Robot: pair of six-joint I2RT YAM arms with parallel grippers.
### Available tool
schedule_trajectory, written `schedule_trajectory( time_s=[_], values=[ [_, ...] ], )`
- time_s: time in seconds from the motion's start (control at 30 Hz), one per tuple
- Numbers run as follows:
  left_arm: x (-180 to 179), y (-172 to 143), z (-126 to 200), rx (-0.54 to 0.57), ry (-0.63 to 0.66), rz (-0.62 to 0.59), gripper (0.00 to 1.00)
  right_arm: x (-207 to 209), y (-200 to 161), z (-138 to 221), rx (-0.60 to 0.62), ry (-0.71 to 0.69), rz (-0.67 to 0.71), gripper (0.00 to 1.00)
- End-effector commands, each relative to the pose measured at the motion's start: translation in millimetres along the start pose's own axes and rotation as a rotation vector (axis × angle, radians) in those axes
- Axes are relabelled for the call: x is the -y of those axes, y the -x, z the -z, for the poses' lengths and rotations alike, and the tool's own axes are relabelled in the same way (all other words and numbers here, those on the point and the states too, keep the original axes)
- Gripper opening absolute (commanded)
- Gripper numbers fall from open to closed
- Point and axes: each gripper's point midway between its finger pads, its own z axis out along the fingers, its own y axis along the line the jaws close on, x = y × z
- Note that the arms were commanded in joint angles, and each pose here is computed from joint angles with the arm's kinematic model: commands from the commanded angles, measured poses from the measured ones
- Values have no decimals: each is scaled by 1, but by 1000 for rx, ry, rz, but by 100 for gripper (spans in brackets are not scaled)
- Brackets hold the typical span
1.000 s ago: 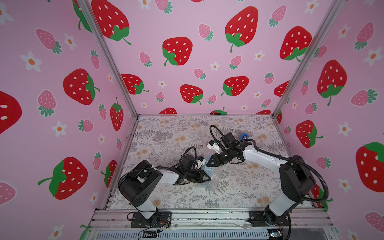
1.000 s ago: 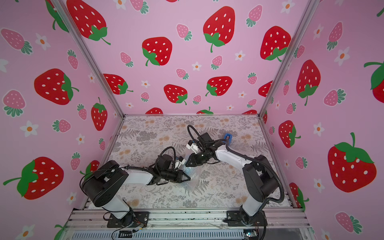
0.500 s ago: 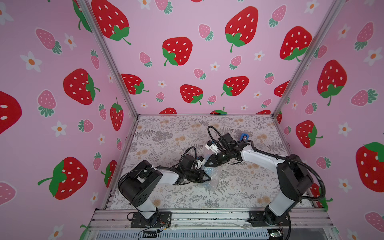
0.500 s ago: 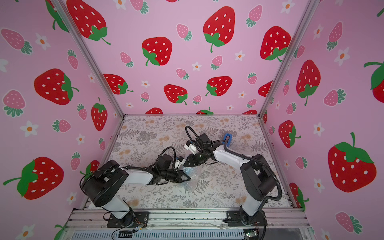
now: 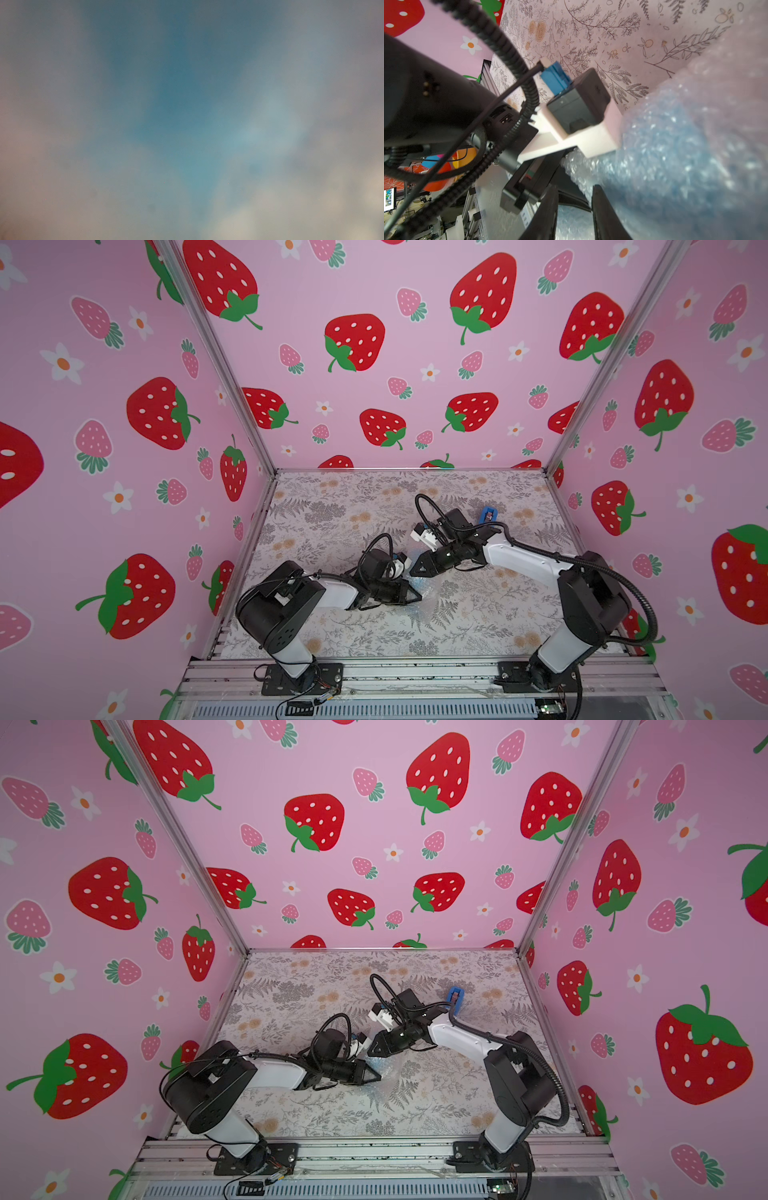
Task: Wrap wine glasses in bubble wrap
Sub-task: Stick the tape on the bubble wrap.
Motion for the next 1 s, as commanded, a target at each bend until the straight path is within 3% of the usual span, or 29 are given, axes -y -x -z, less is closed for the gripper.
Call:
schedule_trajectory(
  time_s=[0.0,0.27,0.97],
  values=[
    [6,4,1,7,-16,-42,0,-8,-14,10,-5,14,52,31],
    [8,4,1,7,-20,-43,0,5,-39,7,-37,-15,41,30],
    [10,4,3,8,-20,-43,0,27,-43,-3,-41,6,13,24]
  ],
)
